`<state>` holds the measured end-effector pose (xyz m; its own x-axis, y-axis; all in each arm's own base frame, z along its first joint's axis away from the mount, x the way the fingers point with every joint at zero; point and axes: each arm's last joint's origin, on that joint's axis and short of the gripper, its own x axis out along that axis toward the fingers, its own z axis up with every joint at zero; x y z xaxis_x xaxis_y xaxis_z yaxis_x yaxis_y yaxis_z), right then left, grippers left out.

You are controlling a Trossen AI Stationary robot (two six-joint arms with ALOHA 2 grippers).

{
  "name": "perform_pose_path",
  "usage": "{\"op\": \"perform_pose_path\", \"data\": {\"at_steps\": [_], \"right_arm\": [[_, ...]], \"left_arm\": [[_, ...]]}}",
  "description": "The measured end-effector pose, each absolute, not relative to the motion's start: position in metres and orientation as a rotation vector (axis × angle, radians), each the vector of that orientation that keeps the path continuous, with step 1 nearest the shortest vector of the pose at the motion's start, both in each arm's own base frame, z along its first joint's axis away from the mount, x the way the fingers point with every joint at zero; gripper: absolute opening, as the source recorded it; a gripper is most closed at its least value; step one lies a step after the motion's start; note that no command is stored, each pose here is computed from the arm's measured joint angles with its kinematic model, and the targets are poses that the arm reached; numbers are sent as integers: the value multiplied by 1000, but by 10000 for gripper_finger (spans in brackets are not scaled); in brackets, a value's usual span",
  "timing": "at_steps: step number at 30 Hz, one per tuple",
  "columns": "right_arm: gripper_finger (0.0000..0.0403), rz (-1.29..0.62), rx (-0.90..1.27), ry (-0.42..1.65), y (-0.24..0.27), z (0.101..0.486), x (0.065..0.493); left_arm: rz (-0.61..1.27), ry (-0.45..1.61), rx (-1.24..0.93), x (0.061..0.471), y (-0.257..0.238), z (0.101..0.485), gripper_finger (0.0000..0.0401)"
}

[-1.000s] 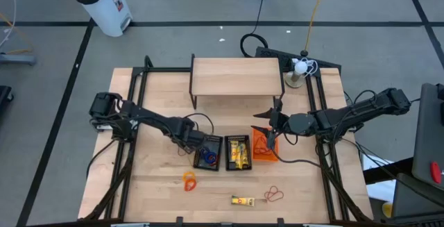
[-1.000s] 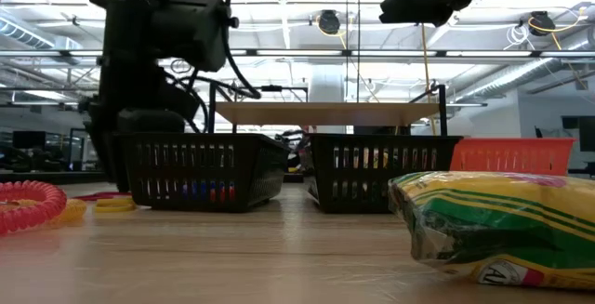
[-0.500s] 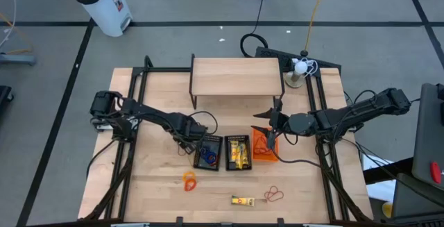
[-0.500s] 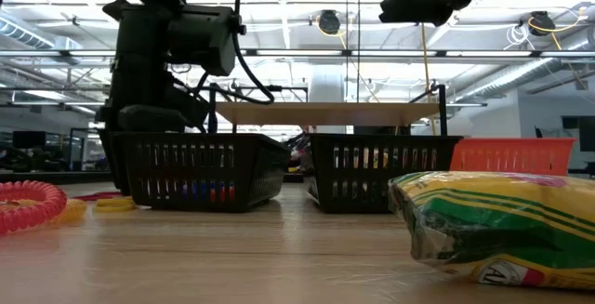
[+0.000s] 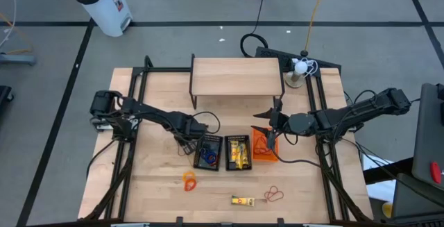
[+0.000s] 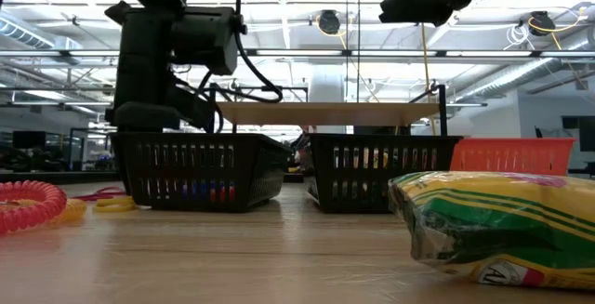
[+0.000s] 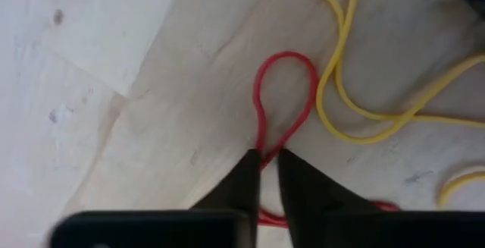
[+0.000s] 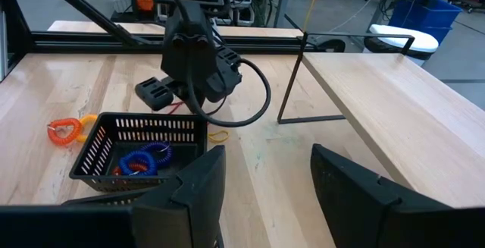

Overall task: Pick & Place Office Desk Supplies
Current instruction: Put the rubber band into the orange basket

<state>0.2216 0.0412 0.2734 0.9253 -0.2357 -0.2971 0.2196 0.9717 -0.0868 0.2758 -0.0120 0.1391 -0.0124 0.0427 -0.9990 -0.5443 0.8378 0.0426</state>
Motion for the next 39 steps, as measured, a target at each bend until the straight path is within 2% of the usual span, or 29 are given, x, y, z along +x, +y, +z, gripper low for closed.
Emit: {"op": "perform_pose_path", "data": {"at_steps": [3,9,18,31,39], "right_arm": [[183,-234,-52,311,41,273,222],[183,-234,-53,312,41,273,222],[183,-234,-52,311,41,273,222],[183,-234,-55,318,41,273,221],[183,-233,-51,309,41,274,222]], "left_arm": [[493,1511,-388,275,-11,137,7],[540,1526,-394,272,-11,138,2],[511,1560,-429,279,-12,150,1],[497,1610,-360,293,-21,200,0],[485,1653,-317,296,-34,244,0]]}}
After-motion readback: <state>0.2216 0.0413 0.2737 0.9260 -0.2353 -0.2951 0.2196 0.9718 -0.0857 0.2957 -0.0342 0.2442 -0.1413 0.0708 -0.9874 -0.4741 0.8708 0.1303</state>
